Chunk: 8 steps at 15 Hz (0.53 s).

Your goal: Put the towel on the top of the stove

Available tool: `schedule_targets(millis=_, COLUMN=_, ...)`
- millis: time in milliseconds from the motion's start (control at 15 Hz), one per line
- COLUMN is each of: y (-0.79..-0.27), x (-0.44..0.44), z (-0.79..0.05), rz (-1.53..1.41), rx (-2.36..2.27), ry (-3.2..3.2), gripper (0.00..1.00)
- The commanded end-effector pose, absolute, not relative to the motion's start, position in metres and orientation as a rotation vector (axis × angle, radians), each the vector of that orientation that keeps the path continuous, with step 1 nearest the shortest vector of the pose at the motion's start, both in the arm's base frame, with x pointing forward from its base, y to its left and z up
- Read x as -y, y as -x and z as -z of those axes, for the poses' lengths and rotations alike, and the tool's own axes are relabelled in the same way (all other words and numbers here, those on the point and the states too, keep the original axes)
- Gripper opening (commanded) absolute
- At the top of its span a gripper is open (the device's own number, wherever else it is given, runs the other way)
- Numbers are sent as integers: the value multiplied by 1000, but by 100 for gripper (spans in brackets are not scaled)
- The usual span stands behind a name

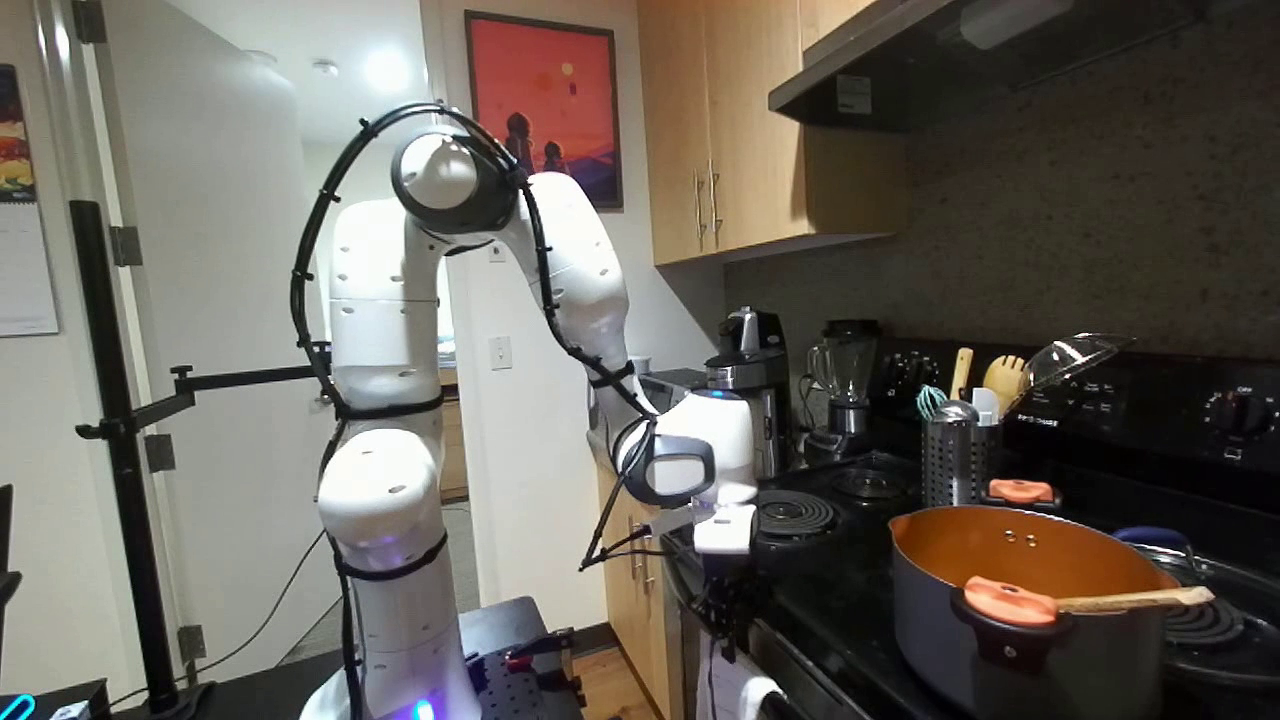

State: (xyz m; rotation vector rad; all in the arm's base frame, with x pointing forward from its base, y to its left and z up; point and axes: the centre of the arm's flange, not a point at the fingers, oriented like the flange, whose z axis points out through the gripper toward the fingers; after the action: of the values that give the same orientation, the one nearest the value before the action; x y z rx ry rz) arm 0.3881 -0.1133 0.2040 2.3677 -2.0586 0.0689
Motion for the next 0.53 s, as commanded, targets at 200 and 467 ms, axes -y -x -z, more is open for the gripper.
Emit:
schedule_targets(millis=200, y=-376, x=107, z=-233, rz=-142, rx=2063, ry=-2450, gripper=0)
schedule_targets(millis=467, y=-374, x=104, z=-260, rz=-190, rx=2066, ry=-2498, gripper=0)
